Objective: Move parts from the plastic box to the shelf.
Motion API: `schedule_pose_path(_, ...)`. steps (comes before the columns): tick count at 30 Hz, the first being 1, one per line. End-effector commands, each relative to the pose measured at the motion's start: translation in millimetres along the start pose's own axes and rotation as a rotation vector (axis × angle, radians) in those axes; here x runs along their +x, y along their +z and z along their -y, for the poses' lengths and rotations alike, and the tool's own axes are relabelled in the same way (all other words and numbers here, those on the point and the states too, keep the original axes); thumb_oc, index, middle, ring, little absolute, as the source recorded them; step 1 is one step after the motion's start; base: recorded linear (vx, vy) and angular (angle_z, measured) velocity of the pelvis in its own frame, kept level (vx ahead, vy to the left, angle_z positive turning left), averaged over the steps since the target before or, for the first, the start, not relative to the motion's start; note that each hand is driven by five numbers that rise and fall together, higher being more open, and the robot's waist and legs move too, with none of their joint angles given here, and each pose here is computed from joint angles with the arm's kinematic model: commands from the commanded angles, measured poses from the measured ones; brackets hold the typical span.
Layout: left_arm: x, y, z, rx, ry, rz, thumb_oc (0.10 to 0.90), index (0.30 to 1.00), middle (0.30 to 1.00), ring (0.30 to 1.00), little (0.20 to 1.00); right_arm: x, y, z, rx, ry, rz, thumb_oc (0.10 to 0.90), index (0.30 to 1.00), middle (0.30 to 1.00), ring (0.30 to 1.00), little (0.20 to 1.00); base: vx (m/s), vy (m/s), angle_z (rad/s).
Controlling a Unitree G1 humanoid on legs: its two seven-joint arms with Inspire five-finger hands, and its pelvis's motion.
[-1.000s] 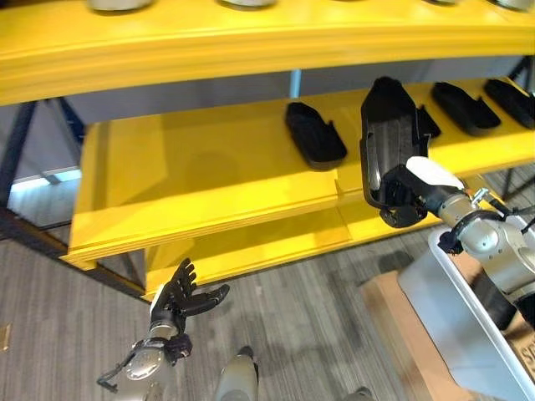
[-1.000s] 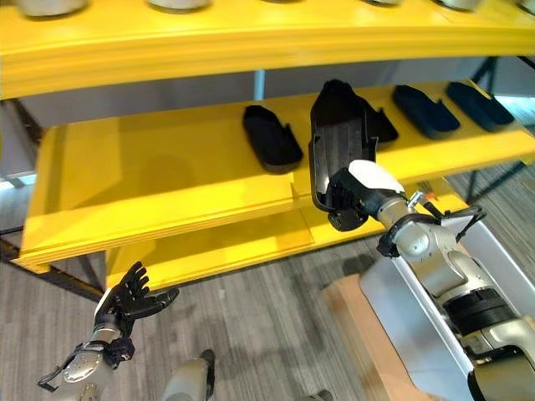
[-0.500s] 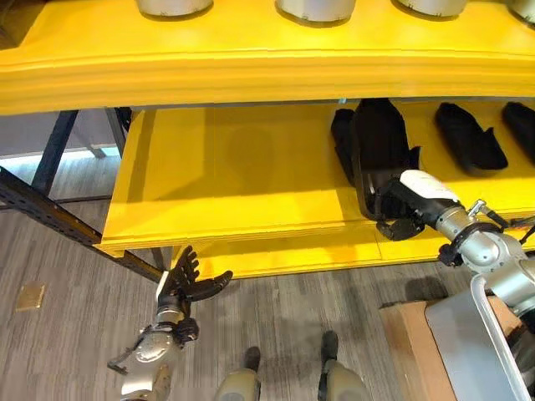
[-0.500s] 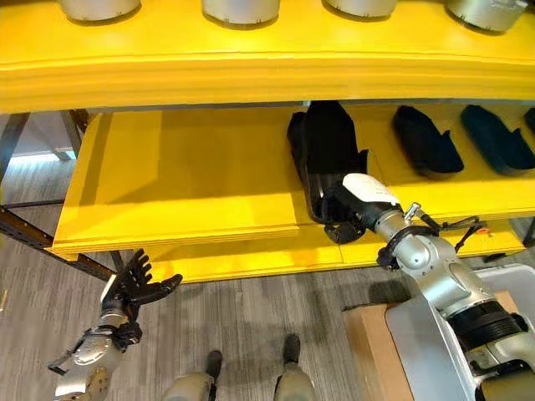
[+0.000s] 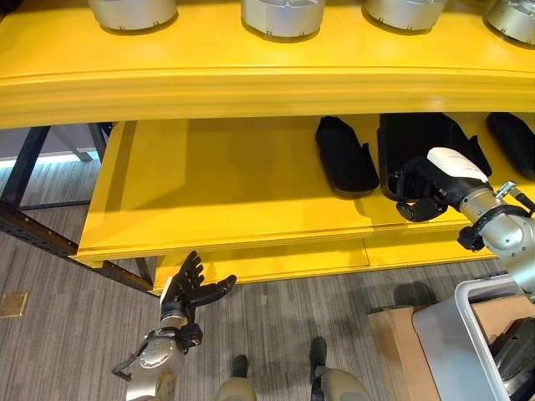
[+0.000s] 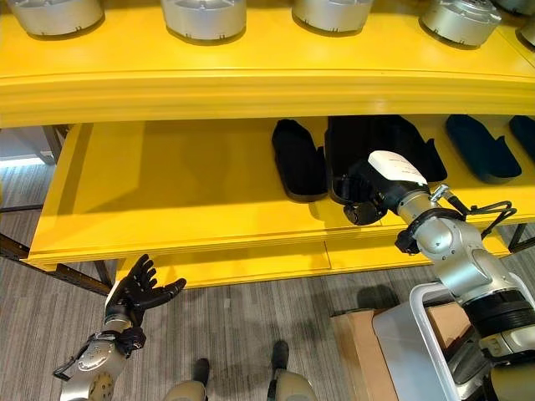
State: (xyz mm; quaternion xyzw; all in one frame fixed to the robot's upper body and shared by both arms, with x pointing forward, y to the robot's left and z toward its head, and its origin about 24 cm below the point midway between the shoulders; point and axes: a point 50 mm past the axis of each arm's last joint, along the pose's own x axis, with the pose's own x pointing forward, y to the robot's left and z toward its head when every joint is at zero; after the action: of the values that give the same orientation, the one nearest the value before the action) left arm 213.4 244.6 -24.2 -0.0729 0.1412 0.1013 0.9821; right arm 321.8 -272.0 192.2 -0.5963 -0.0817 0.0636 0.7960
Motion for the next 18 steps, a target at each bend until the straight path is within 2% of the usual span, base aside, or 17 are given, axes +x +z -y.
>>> schedule_pose_path(1,0,32,4,0.047,-0.057,0.166,0.900,1.000,1.000,1.000,1.000,15,41,69,-0.028,-0.258,0.180,0.400,0.300,0.300,0.300,0.300,0.00,0.000,0.00)
schedule_pose_path(12,4,37,11,0.047,-0.081,0.188,0.900,1.000,1.000,1.000,1.000,35,75,79,-0.048,-0.249,0.285,0.400,0.300,0.300,0.300,0.300,-0.01,-0.003,0.01)
schedule_pose_path(18,1,30,1,0.019,-0.039,0.161,0.900,1.000,1.000,1.000,1.000,37,79,84,-0.081,-0.242,0.291,0.400,0.300,0.300,0.300,0.300,0.02,-0.146,0.24)
